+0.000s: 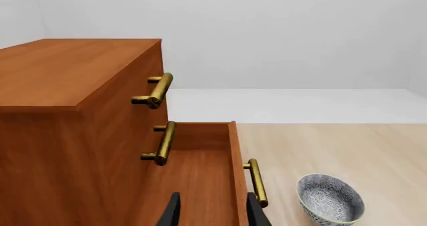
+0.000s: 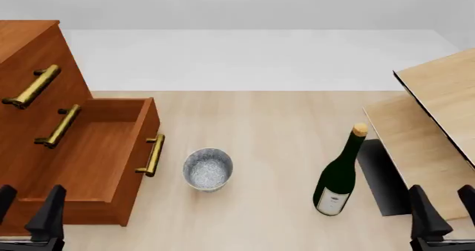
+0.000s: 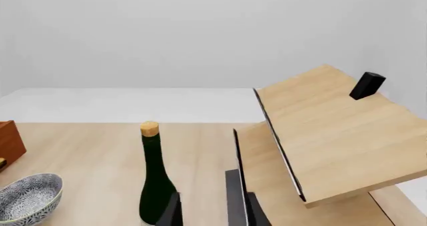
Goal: Close the bottom drawer of the cabinet and open the top drawer.
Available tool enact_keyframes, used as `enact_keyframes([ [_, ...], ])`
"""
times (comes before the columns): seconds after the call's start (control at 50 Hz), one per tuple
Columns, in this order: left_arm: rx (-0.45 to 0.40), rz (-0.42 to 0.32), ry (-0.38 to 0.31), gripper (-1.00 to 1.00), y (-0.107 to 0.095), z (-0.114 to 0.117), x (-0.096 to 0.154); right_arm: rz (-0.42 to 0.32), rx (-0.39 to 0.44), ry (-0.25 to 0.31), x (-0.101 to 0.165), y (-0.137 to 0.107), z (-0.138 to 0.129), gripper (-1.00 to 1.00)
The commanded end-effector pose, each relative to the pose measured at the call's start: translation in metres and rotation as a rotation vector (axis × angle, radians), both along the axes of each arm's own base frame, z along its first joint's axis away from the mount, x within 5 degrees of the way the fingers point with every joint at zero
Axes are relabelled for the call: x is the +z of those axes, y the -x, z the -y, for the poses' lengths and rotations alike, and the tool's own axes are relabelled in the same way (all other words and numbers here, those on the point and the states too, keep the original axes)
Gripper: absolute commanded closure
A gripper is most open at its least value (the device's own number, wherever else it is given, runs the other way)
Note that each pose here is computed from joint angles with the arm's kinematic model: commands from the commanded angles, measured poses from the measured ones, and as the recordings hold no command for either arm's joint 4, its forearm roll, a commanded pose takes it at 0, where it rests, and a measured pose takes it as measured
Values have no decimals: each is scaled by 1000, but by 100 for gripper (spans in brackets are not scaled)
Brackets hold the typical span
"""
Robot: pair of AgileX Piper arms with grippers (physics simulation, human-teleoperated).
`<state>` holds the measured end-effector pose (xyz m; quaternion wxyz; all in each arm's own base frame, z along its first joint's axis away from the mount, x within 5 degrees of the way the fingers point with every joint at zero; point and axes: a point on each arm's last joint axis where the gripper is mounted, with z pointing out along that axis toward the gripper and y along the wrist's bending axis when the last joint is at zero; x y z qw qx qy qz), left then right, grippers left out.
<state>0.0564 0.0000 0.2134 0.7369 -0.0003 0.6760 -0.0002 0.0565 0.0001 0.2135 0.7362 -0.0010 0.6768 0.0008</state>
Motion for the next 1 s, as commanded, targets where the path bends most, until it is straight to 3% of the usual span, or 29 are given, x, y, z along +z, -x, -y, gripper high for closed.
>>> enact_keyframes([
  [0.02,-1,-5,2,-100,-1,0,0,3,-7,1,1,0,0,-100],
  [0.38,-13,-9,-6,-100,-6,1,2,3,-7,3,2,-1,0,-100],
  [0.56,-25,-27,-3,-100,-23,2,24,4,-8,1,2,-1,0,-100],
  [0.58,-34,-36,12,-100,-25,3,26,3,-9,1,2,-1,1,-100],
  [0.6,-99,-77,81,-100,-34,9,29,3,-9,3,1,-1,1,-100],
  [0.62,-87,-61,70,-100,-32,7,32,4,-8,3,1,-1,0,-100],
  [0.66,-113,-85,139,-100,-37,10,39,3,-7,3,1,-1,0,-100],
  [0.7,-114,-104,129,-100,-42,11,45,4,-7,3,1,-1,0,-100],
  [0.72,-127,-107,166,-100,-42,12,49,4,-7,2,1,-1,0,-100],
  [0.78,-117,-117,141,-100,-45,11,56,4,-7,2,1,-1,0,-100],
  [0.86,-145,-153,192,-100,-53,16,66,4,-6,1,1,-1,0,-100],
  [0.9,-150,-186,153,-100,-61,18,71,4,-4,1,1,0,0,-100],
  [0.98,-183,-201,200,-100,-64,22,82,4,-4,0,1,0,0,-100],
  [1.0,-181,-236,215,-100,-72,24,83,4,-4,-1,1,-1,0,-100],
])
